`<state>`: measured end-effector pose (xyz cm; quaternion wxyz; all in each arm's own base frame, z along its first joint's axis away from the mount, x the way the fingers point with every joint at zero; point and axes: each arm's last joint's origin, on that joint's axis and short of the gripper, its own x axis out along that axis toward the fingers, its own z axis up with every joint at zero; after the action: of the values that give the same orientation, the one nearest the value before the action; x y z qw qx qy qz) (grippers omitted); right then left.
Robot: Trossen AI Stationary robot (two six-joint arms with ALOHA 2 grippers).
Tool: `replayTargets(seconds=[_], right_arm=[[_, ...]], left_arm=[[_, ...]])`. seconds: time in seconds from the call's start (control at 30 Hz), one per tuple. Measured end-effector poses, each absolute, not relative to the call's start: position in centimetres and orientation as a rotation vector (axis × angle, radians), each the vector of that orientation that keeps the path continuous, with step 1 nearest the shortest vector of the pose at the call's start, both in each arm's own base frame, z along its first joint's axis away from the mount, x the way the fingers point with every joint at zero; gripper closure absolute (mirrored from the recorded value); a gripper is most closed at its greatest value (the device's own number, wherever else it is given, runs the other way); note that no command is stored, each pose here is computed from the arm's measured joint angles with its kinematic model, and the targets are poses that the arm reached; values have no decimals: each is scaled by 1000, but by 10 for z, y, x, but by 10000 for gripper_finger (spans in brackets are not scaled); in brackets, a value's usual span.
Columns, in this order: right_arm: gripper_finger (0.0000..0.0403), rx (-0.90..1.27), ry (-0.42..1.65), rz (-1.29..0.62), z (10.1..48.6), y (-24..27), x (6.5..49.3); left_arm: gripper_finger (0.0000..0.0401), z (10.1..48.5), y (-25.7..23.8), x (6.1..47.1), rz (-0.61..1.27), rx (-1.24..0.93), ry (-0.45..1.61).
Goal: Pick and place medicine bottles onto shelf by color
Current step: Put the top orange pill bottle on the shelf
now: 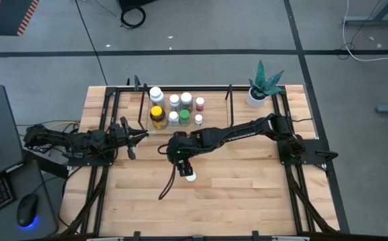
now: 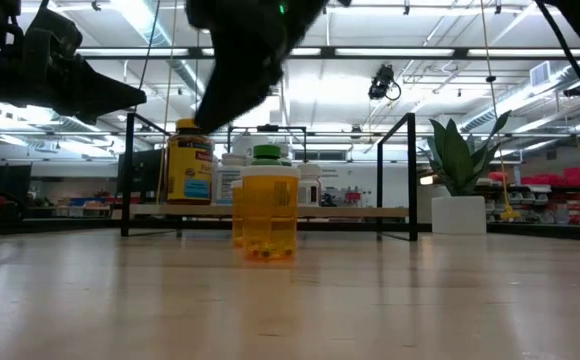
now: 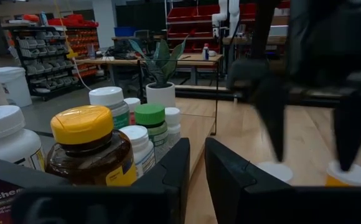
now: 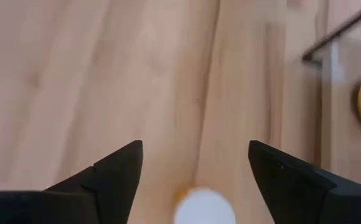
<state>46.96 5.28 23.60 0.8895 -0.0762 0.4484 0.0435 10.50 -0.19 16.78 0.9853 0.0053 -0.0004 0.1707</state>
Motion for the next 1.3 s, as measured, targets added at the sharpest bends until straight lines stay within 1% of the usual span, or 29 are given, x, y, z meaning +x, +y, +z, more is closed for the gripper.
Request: replayTargets(seconds=[0.23,0.37,0.47,0.57,0.67,0.83,1.07,1.3], right_arm=[[54,-127,1012,55,209,40,462],[29,-126,1024,54,198,39,460],[19,-126,1026,55,192,39,459],[18,-127,1042,54,186,38,456],[26,-121,1056,56,180,36,454],[52,-123,1069,39,173,35,451],[104,-127,1047,16,174,32,453],[152,-104,1053,-5,173,26,453]], left_arm=[[338,168,-2,105,343,10,-1],[340,168,-2,105,343,10,-1],[344,168,-2,105,343,11,-1],[345,168,-2,105,343,11,-1],[342,168,-2,105,343,11,-1],[337,168,-2,105,343,10,-1],[346,168,-2,105,343,11,-1],[338,168,-2,105,343,10,-1]])
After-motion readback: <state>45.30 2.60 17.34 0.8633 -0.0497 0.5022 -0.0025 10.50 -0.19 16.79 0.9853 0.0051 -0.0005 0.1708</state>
